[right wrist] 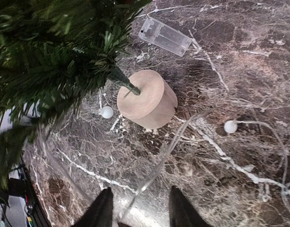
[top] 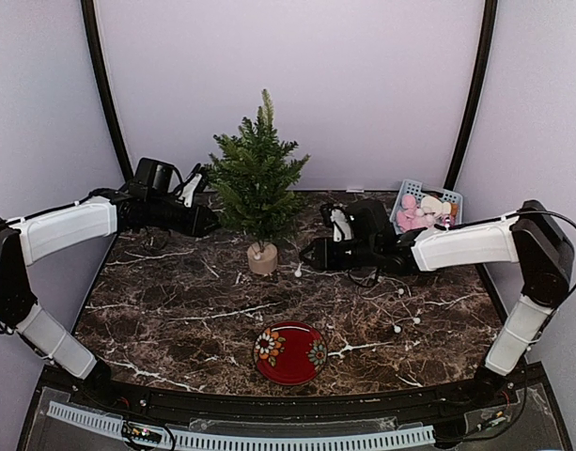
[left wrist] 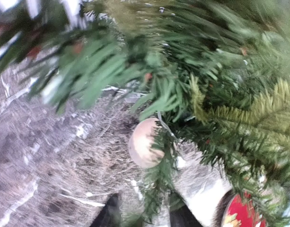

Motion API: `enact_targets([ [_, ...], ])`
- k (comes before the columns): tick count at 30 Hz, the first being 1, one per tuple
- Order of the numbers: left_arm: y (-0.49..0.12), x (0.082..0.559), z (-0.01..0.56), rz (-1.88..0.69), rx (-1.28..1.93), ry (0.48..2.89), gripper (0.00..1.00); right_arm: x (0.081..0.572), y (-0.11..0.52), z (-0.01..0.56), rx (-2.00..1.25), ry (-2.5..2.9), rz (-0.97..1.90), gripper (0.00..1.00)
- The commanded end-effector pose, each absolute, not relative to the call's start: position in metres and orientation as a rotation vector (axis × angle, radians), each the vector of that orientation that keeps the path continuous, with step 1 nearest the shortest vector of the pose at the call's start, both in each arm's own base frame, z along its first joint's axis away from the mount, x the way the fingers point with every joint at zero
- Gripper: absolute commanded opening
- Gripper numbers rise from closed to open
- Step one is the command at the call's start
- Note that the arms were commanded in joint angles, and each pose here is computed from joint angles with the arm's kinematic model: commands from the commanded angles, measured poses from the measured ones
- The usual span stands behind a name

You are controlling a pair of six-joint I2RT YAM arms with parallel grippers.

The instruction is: Decorate the small christmas tree

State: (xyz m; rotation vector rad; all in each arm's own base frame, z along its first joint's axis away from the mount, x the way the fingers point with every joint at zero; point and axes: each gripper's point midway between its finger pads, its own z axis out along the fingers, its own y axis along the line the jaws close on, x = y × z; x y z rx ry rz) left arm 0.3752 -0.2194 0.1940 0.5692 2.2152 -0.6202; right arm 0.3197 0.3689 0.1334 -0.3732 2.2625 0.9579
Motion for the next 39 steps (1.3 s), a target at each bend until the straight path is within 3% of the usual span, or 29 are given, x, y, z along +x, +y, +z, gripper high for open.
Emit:
enact_targets([
  [1, -0.211, 0.375, 0.216, -0.583, 0.559, 2.164, 0.49, 0.325, 0.334, 0.178, -0.285, 2.171, 0.828, 0.62],
  [5, -0.197, 0.369, 0.221, -0.554, 0.506, 2.159, 0.65, 0.321, 0.285, 0.181, -0.2, 2.212, 0.64, 0.79],
  [8, -0.18, 0.364, 0.222, -0.491, 0.436, 2.165, 0.76, 0.322, 0.239, 0.168, -0.093, 2.282, 0.49, 0.84],
  [15, -0.161, 0.345, 0.222, -0.459, 0.335, 2.193, 0.82, 0.316, 0.161, 0.115, 0.05, 2.479, 0.198, 0.91],
  [24, -0.156, 0.32, 0.238, -0.533, 0.27, 2.177, 0.84, 0.303, 0.155, 0.067, -0.024, 2.592, 0.172, 0.89],
  [27, -0.16, 0.313, 0.254, -0.577, 0.294, 2.146, 0.84, 0.308, 0.155, 0.054, -0.051, 2.607, 0.145, 0.81],
  [29, -0.162, 0.31, 0.267, -0.591, 0.321, 2.121, 0.84, 0.313, 0.157, 0.053, -0.074, 2.614, 0.149, 0.67],
  [30, -0.163, 0.309, 0.275, -0.586, 0.339, 2.106, 0.84, 0.315, 0.159, 0.056, -0.086, 2.612, 0.156, 0.54],
  [31, -0.163, 0.307, 0.281, -0.587, 0.354, 2.093, 0.84, 0.318, 0.161, 0.061, -0.097, 2.607, 0.159, 0.28],
  [33, -0.165, 0.304, 0.298, -0.583, 0.402, 2.055, 0.82, 0.322, 0.16, 0.079, -0.099, 2.581, 0.149, 0.01],
  [39, -0.191, 0.286, 0.385, -0.51, 0.577, 1.913, 0.75, 0.33, 0.151, 0.189, -0.07, 2.361, 0.174, 0.0],
])
